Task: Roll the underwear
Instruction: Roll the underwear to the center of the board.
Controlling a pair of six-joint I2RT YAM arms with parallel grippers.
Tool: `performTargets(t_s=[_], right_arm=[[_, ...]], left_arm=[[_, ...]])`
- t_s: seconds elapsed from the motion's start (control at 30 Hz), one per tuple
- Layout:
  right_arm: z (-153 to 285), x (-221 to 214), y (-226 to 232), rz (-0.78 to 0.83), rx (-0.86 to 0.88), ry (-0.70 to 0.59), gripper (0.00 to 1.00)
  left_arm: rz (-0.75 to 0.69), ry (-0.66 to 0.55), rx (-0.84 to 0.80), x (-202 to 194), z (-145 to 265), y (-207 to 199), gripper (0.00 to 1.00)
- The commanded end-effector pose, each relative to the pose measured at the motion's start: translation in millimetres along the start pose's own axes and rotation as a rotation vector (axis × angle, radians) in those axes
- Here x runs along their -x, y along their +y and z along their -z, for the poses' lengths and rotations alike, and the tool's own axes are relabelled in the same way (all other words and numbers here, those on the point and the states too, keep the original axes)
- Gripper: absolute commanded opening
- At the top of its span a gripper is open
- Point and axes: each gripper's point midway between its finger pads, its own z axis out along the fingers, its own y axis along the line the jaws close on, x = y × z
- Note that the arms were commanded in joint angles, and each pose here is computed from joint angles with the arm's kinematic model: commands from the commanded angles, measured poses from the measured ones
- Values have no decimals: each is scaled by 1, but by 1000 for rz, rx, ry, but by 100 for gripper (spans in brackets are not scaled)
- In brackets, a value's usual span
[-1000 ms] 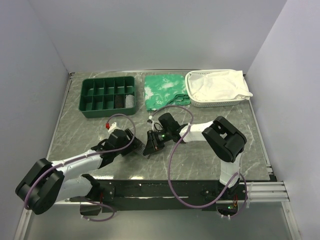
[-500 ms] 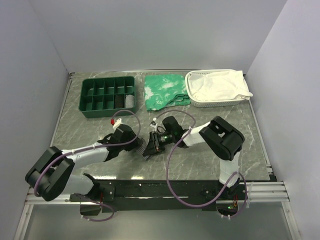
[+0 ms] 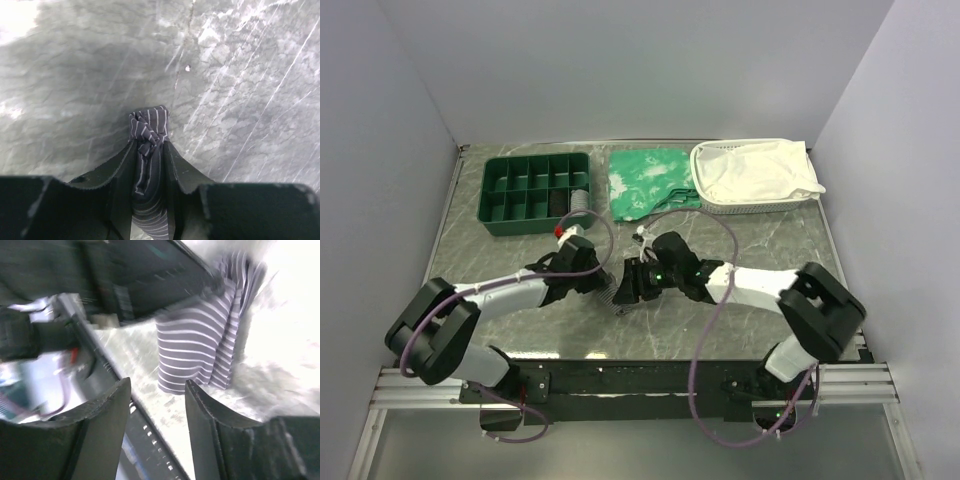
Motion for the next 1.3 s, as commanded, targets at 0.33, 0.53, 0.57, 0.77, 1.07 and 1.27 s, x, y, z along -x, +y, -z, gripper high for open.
performTargets(t_s=[0.33,0.53,0.57,0.77,1.07,1.27], right_arm=[[9,17,-11,400,-582,-184,57],[0,19,-8,434,-621,-205,57],[0,20,-8,436,-628,-207,57],[-9,20,-11,445,-635,-195,58],[-20,9,-18,404,-625,-150,55],[-19,5,-23,374,-603,-149,22]], left_arm=[[-64,118,77,-3,-7,-10,26],[-64,134,84,-7,-9,-9,27],[-65,136,79,-7,-9,-10,26],[-65,145,79,-9,-10,-9,27],[-60,141,91,-9,-13,-7,27],[-63,144,91,-10,-13,-7,27]])
